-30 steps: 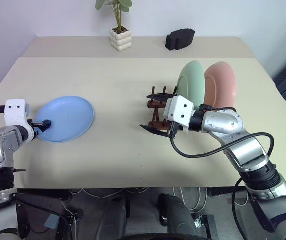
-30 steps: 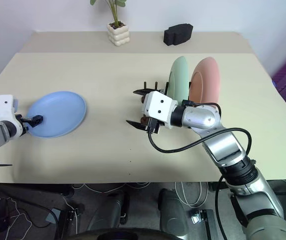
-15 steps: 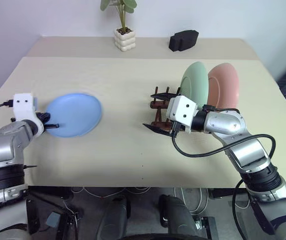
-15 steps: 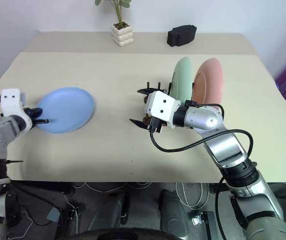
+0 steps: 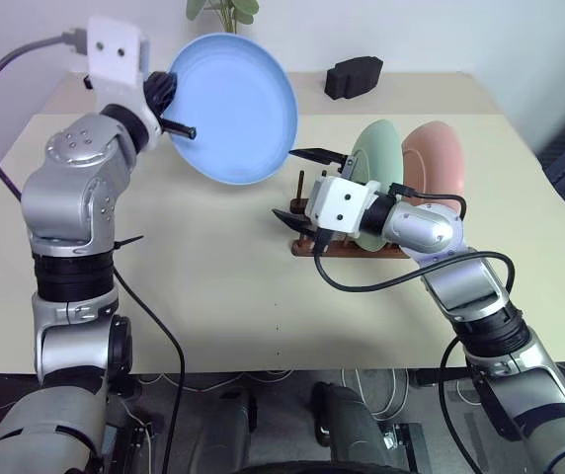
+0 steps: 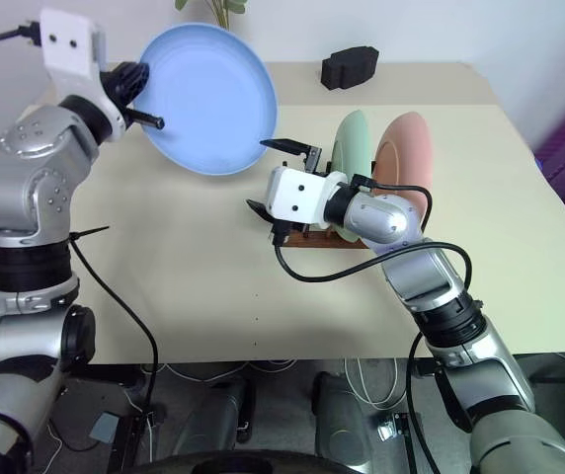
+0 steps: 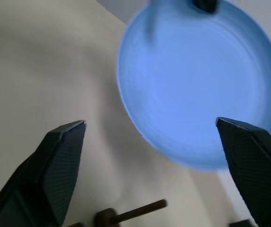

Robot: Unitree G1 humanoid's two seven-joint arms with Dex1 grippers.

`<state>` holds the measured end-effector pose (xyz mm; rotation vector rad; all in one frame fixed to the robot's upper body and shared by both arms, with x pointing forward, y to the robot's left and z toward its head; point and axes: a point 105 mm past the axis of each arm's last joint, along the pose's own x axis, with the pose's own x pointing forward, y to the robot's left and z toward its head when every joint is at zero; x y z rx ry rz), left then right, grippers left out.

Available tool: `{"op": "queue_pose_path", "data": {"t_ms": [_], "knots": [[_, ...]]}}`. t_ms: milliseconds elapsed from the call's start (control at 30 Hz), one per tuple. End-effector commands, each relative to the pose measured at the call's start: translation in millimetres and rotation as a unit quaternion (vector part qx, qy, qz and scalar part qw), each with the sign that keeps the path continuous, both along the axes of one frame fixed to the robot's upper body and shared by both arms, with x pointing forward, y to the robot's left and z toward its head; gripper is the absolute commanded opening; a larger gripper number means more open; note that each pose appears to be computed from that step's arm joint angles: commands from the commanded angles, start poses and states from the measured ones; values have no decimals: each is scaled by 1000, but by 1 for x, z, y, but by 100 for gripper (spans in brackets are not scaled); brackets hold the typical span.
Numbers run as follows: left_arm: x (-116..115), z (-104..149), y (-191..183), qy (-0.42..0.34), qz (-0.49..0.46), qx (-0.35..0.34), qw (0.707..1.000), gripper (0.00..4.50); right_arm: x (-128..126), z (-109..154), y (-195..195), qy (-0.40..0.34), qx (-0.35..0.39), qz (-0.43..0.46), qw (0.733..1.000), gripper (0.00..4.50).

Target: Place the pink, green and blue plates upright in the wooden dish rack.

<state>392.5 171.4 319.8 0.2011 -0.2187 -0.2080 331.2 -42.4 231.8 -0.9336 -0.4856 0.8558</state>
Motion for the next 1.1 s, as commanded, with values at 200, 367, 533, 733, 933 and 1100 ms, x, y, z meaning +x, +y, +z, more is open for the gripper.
{"op": "queue_pose_path", "data": {"t_ms": [200,367,533,733,933,1100], "knots": [[-18,33,-10,-43,-25,7,999,4,4,9,16,-79,-33,3,996,450],[-25,32,-18,-33,-51,11,998,4,8,7,19,-93,-38,0,995,450],[-32,29,-32,-25,-83,14,996,4,11,4,21,-95,-41,0,995,450],[-34,29,-38,-21,-95,12,995,0,11,-2,22,-86,-43,3,995,228],[-33,26,-39,-15,-98,3,995,0,10,-7,22,-84,-51,1,995,3],[-32,24,-38,-12,-99,-7,995,31,9,-8,21,-85,-52,1,995,1]]}}
